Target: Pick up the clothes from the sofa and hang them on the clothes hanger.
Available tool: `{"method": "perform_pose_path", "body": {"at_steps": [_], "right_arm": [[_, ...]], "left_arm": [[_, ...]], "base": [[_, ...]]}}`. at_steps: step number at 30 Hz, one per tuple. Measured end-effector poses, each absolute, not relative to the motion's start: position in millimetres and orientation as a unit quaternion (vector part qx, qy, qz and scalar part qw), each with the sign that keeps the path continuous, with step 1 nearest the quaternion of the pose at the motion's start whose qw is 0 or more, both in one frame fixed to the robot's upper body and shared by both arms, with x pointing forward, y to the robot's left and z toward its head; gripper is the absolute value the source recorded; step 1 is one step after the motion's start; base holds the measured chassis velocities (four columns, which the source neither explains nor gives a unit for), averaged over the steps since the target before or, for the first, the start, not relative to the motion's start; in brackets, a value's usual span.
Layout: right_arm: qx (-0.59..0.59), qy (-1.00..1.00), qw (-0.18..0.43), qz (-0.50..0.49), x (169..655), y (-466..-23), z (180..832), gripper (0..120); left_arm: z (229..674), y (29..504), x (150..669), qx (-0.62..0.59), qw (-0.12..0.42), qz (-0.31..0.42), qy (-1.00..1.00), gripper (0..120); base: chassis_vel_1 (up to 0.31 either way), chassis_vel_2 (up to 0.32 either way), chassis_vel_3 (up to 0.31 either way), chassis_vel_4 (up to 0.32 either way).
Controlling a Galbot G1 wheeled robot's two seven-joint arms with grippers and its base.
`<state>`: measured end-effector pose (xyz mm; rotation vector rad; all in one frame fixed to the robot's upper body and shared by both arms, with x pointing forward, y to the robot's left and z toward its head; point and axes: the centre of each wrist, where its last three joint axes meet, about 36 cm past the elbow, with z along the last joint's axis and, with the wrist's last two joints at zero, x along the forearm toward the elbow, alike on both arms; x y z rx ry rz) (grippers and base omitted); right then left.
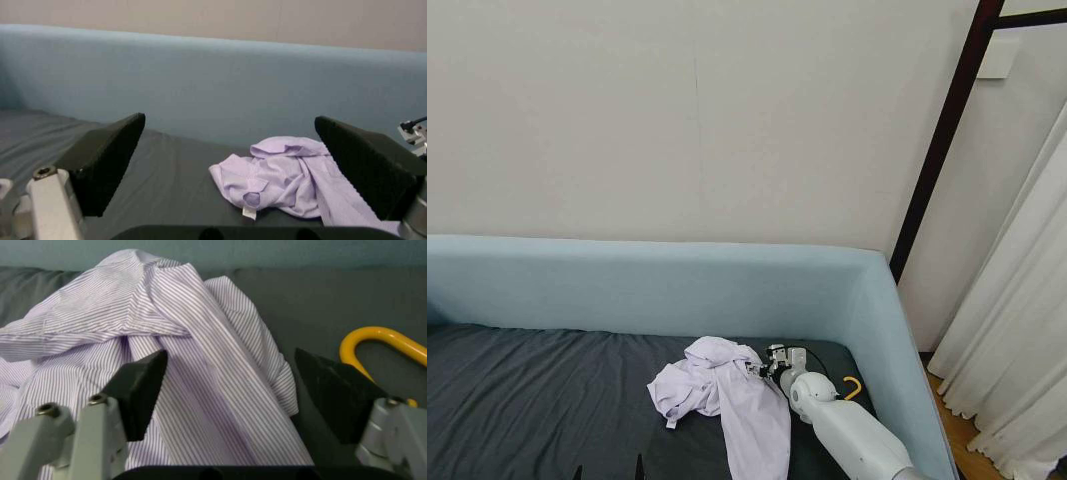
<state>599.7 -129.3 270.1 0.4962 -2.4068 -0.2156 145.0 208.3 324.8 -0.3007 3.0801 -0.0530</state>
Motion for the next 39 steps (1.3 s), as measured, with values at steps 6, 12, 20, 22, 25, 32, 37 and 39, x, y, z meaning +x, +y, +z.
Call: {"method": "perform_pose_path", "body": {"at_steps": [6, 12, 20, 22, 25, 32, 37, 39], "right_arm": [[0.197, -0.918, 0.337, -0.073, 594, -123, 264, 48], [0.195, -0.918, 0.338, -0.073, 593, -121, 261, 26], [0.193, -0.92, 0.335, -0.068, 593, -127, 263, 0], [0.193, -0.921, 0.332, -0.061, 592, -130, 262, 0], [0.195, -0.922, 0.329, -0.058, 591, -132, 263, 0], [0.213, -0.93, 0.292, -0.07, 591, -135, 302, 0], [0.242, -0.935, 0.25, -0.074, 586, -137, 351, 0], [0.261, -0.935, 0.226, -0.083, 581, -135, 386, 0]], "left_arm": [[325, 211, 145, -0.104, 0.024, -0.015, 0.994, 100], [327, 211, 145, -0.105, 0.027, -0.018, 0.994, 99], [327, 209, 147, -0.106, 0.029, -0.022, 0.994, 99], [327, 208, 148, -0.107, 0.029, -0.024, 0.994, 99], [326, 208, 147, -0.107, 0.028, -0.025, 0.994, 99], [325, 207, 149, -0.107, 0.028, -0.025, 0.994, 99], [325, 205, 152, -0.105, 0.03, -0.028, 0.994, 99], [325, 203, 153, -0.104, 0.031, -0.031, 0.994, 99]], "base": [[0.0, 0.0, 0.0, 0.0], [0.0, 0.0, 0.0, 0.0], [0.0, 0.0, 0.0, 0.0], [0.0, 0.0, 0.0, 0.0], [0.0, 0.0, 0.0, 0.0], [0.0, 0.0, 0.0, 0.0], [0.0, 0.0, 0.0, 0.0], [0.0, 0.0, 0.0, 0.0]]}}
